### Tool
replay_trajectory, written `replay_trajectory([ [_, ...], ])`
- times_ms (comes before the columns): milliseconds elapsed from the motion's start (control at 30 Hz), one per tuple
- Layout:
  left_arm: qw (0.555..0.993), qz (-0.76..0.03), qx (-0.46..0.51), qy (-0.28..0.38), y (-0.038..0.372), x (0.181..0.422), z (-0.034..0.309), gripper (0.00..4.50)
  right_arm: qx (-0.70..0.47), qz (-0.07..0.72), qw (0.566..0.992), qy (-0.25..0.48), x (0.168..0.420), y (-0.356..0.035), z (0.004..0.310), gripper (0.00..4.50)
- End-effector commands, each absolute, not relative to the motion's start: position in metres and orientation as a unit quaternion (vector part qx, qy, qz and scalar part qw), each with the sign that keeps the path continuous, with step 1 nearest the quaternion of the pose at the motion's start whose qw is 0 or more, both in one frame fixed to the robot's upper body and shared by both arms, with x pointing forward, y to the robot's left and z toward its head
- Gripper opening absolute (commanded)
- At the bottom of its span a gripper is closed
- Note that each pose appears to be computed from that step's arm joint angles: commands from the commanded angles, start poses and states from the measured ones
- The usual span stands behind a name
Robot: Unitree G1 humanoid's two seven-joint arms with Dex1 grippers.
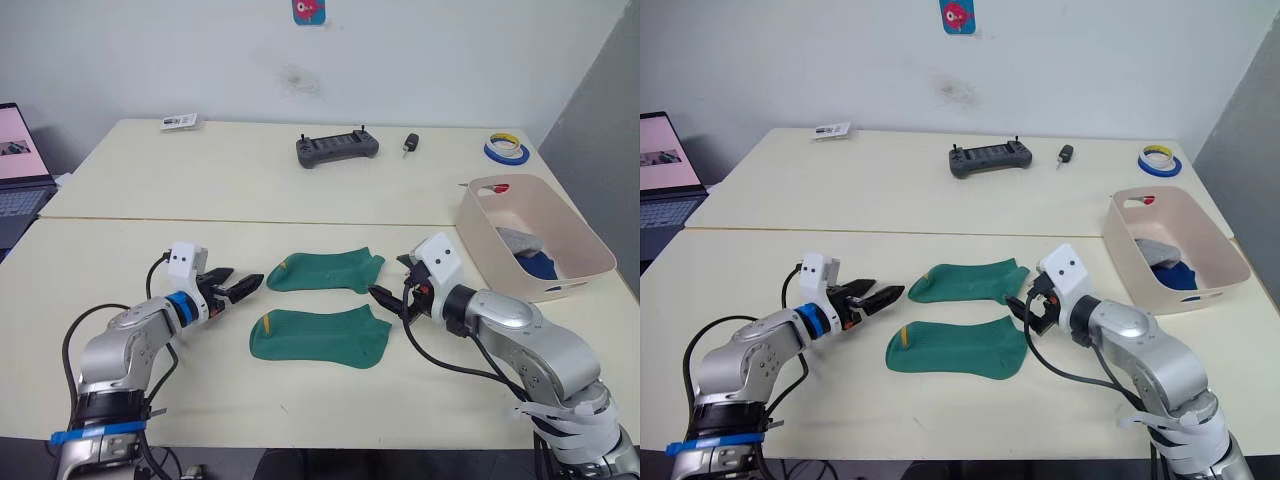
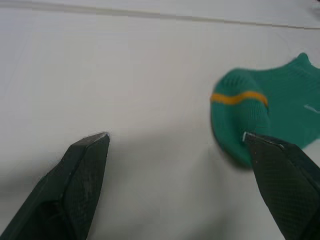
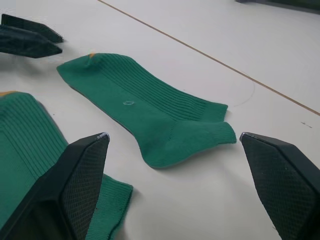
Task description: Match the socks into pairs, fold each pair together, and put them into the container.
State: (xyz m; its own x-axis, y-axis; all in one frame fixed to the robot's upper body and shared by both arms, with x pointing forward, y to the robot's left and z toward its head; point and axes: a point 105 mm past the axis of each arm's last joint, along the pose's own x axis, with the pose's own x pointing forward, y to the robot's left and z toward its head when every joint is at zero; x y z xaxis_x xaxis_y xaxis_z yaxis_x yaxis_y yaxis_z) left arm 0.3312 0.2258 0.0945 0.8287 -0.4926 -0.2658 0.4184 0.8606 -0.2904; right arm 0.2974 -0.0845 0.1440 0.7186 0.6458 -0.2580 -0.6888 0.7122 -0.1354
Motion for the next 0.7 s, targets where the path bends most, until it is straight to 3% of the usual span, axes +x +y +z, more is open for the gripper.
replay_trajectory([
  [33,0.933,-0.252,-0.176,0.186,0.210,0.321,0.096,4.46,-0.117,0.367,0.920,0.071,0.295,-0.082,0.154,4.50],
  [500,0.880,-0.233,-0.326,0.254,0.181,0.313,0.099,4.46,-0.122,0.369,0.919,0.068,0.296,-0.084,0.156,4.50],
  [700,0.888,-0.208,-0.325,0.250,0.180,0.322,0.101,4.46,-0.122,0.372,0.918,0.065,0.296,-0.082,0.157,4.50],
])
